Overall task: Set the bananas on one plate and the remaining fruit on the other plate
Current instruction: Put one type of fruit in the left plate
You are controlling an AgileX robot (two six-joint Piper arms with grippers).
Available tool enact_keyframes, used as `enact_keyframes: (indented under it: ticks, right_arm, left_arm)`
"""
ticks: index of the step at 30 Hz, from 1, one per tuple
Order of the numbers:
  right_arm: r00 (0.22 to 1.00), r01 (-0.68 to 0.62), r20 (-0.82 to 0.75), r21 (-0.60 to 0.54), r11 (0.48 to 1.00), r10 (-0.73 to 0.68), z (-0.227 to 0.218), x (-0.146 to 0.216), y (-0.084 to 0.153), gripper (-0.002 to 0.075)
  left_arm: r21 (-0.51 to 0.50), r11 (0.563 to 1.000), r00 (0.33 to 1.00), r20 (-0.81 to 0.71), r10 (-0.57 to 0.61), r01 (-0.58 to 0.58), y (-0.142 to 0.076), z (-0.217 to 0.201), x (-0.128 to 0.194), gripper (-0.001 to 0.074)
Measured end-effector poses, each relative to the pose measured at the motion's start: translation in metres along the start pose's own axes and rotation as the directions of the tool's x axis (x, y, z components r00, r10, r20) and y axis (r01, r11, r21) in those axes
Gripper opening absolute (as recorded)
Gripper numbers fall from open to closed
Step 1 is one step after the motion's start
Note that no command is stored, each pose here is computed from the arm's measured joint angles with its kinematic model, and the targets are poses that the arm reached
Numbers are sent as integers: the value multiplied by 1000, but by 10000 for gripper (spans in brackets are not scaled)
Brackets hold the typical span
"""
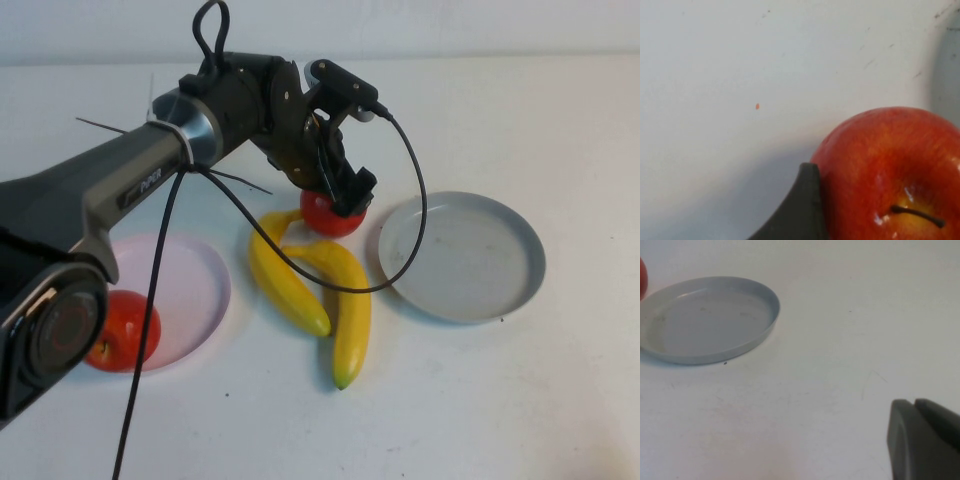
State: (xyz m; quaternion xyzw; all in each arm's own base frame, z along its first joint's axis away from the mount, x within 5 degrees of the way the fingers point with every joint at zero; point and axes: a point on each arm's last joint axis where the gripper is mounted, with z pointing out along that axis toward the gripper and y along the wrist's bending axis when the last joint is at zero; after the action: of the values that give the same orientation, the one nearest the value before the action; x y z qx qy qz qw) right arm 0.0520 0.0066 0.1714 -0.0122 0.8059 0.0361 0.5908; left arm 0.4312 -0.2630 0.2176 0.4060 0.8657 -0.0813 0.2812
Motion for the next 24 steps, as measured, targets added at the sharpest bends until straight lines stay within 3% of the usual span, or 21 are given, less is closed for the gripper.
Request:
enact_keyframes:
  ticks: [4, 8, 16, 24]
  right_arm:
    - [1000, 0, 0, 0, 1000, 0, 0, 0, 0, -17]
    - [1000, 0, 0, 0, 1000, 0, 0, 0, 0, -17]
    - [1000, 0, 0, 0, 1000, 0, 0, 0, 0, -17]
    - [1000, 0, 0, 0, 1000, 0, 0, 0, 0, -17]
  left_arm:
    - [3, 1000, 1000, -7, 0, 0, 0, 0, 1, 659]
    - [4, 1000, 1000, -9, 0, 0, 0, 0, 1, 585]
    - [10, 1000, 1000, -21, 3, -3, -1, -8, 0, 585]
    - [-12, 999, 996, -81, -35, 34, 1, -84, -5, 585]
